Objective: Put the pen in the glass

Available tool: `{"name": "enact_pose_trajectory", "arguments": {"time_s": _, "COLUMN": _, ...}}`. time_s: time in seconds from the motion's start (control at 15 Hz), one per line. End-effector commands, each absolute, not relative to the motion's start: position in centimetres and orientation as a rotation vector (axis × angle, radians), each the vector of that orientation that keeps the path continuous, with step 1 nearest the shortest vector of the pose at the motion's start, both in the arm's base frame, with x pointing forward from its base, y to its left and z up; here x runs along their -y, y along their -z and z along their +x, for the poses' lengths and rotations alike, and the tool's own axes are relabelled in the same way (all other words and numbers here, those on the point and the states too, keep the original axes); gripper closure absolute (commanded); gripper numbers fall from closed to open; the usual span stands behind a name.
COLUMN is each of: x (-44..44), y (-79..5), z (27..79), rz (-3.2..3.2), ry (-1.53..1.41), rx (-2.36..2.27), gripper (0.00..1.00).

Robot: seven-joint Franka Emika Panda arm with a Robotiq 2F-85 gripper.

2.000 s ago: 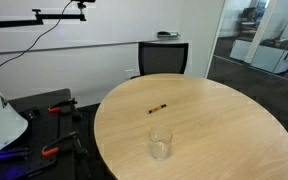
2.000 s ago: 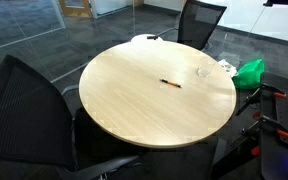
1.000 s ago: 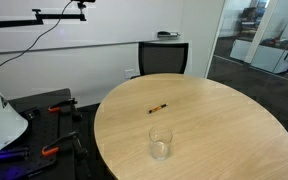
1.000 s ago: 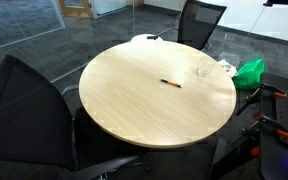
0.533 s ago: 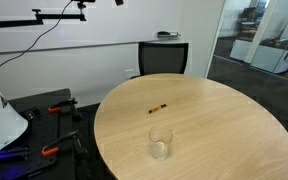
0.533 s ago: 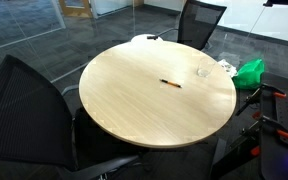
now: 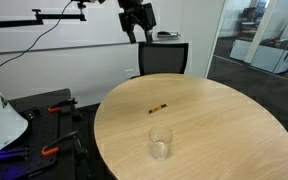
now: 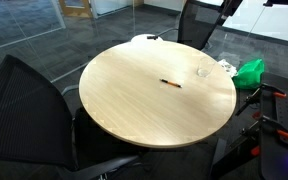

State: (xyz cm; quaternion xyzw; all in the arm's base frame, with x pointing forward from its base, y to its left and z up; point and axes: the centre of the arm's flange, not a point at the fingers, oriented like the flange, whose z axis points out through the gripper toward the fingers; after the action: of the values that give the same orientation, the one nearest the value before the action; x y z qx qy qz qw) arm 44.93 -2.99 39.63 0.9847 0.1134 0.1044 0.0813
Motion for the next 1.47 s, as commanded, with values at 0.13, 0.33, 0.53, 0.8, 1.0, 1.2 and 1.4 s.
{"name": "enact_pose_trajectory", "arguments": {"time_s": 0.13, "x": 3.0, "y": -37.2, "z": 45.5, "rz": 2.954, "ry": -0.259, "rx": -0.346, "gripper": 0.00}}
{"name": "enact_pose_trajectory", "arguments": {"time_s": 0.33, "x": 3.0, "y": -37.7, "z": 45.5, "rz": 2.951, "ry": -0.277, "rx": -0.345, "gripper": 0.00}}
{"name": "enact_pose_trajectory", "arguments": {"time_s": 0.53, "x": 3.0, "y": -37.9, "z": 45.5, "rz": 2.951, "ry": -0.281, "rx": -0.344, "gripper": 0.00}}
{"name": "enact_pose_trajectory", "arguments": {"time_s": 0.8, "x": 2.6, "y": -33.0, "z": 47.8, "rz": 2.970, "ry": -0.235, "rx": -0.315, "gripper": 0.00}}
{"name": "enact_pose_trajectory", "arguments": {"time_s": 1.0, "x": 2.0, "y": -28.5, "z": 48.9, "rz": 2.996, "ry": -0.177, "rx": -0.323, "gripper": 0.00}}
{"name": "enact_pose_trajectory", "arguments": {"time_s": 1.2, "x": 1.5, "y": -24.4, "z": 49.6, "rz": 3.014, "ry": -0.167, "rx": -0.303, "gripper": 0.00}}
{"name": "enact_pose_trajectory", "arguments": {"time_s": 1.4, "x": 1.5, "y": -21.1, "z": 50.9, "rz": 3.044, "ry": -0.171, "rx": -0.277, "gripper": 0.00}}
